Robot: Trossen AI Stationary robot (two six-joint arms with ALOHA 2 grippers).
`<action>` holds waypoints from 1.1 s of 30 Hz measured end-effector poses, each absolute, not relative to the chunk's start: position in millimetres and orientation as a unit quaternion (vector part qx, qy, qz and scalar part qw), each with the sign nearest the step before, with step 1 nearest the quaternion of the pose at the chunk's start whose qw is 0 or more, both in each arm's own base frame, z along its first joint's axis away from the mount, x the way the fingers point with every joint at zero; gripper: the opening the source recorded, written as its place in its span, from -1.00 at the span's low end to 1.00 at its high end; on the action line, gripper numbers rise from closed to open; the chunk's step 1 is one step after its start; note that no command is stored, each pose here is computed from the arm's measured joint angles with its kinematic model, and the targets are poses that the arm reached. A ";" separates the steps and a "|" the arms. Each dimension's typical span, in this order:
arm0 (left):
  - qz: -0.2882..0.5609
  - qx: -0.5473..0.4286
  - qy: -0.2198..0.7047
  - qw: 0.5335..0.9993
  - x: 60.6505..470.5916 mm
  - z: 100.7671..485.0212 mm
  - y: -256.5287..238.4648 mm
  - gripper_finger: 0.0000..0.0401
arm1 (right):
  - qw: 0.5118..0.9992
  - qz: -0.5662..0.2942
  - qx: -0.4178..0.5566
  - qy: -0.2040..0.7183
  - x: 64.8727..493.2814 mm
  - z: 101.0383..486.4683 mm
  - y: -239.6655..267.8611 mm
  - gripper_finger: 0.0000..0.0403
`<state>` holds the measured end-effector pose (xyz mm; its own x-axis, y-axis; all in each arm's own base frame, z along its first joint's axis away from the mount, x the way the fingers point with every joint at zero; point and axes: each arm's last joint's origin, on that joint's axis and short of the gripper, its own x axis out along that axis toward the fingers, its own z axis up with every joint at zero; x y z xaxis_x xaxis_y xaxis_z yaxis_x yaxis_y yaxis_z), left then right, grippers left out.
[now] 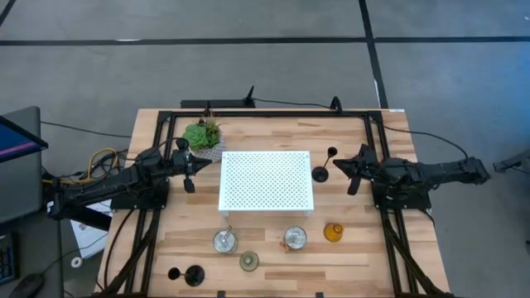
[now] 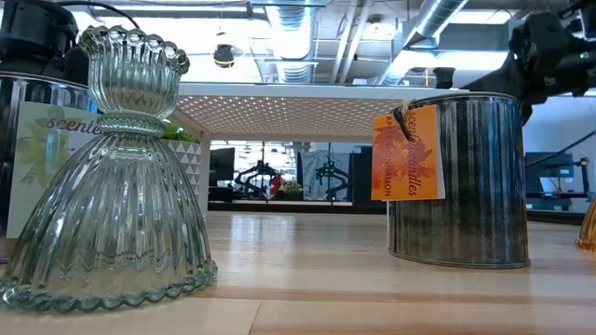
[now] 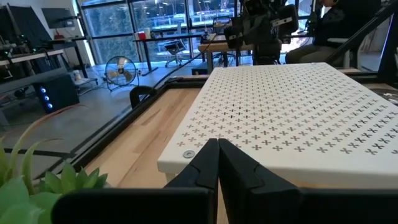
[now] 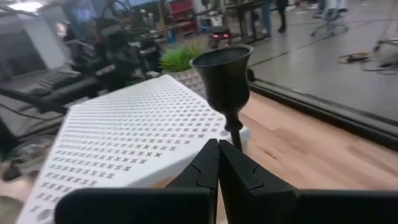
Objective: Pick & Place candle stick holders
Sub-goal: Put the top right black candle holder on the shelf
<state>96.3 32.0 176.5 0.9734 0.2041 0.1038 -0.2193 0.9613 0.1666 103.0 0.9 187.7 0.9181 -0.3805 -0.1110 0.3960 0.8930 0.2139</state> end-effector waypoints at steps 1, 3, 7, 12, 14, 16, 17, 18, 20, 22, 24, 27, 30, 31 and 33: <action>0.107 0.089 -0.043 0.989 96.3 176.5 32.0 -0.96 | 0.971 -0.207 0.115 0.035 104.0 189.0 2.8 -1.00; 0.107 0.089 -0.044 0.989 96.2 176.7 32.0 -0.96 | 0.967 -0.221 0.114 0.045 106.3 187.3 7.0 -1.00; 0.107 0.089 -0.044 0.989 96.2 176.7 32.0 -0.96 | 0.962 -0.236 0.122 0.070 110.9 179.2 17.5 -1.00; 0.107 0.089 -0.044 0.989 96.2 176.8 32.0 -0.96 | 0.955 -0.265 0.118 0.068 112.5 173.9 29.7 -1.00; 0.107 0.089 -0.044 0.989 96.2 176.8 32.0 -0.96 | 0.954 -0.271 0.117 0.056 112.8 175.0 34.0 -1.00; 0.107 0.089 -0.044 0.989 96.2 176.7 32.0 -0.96 | 0.952 -0.279 0.118 0.041 112.9 176.8 37.5 -1.00; 0.107 0.089 -0.044 0.989 96.2 176.8 32.0 -0.96 | 0.952 -0.280 0.117 0.036 112.9 177.8 39.0 -1.00; 0.107 0.089 -0.044 0.989 96.2 176.8 32.0 -0.96 | 0.953 -0.280 0.115 0.032 112.9 178.6 40.4 -1.00; 0.107 0.089 -0.044 0.989 96.2 176.7 32.0 -0.96 | 0.956 -0.274 0.103 0.032 113.8 179.5 43.0 -1.00; 0.107 0.089 -0.045 0.989 96.2 176.8 32.0 -0.96 | 0.958 -0.271 0.090 0.038 114.9 178.7 44.0 -1.00; 0.107 0.089 -0.045 0.989 96.2 176.9 32.0 -0.96 | 0.958 -0.270 0.086 0.042 115.1 177.9 44.1 -1.00; 0.107 0.090 -0.046 0.989 96.2 177.0 32.0 -0.96 | 0.958 -0.269 0.091 0.043 115.9 177.0 44.7 -1.00; 0.107 0.090 -0.046 0.989 96.2 177.1 31.9 -0.96 | 0.958 -0.268 0.092 0.043 116.0 177.0 44.6 -0.99; 0.107 0.090 -0.046 0.989 96.2 177.2 31.9 -0.96 | 0.958 -0.268 0.092 0.043 116.0 177.0 44.6 -0.98; 0.107 0.090 -0.046 0.989 96.2 177.1 31.9 -0.96 | 0.958 -0.269 0.091 0.044 116.1 176.9 44.4 -0.90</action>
<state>96.2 31.9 177.1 0.9728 0.2034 0.1105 -0.2200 0.9610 0.1676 116.1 44.4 176.9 0.8511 -0.5078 -0.1332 0.5238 0.8383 0.1511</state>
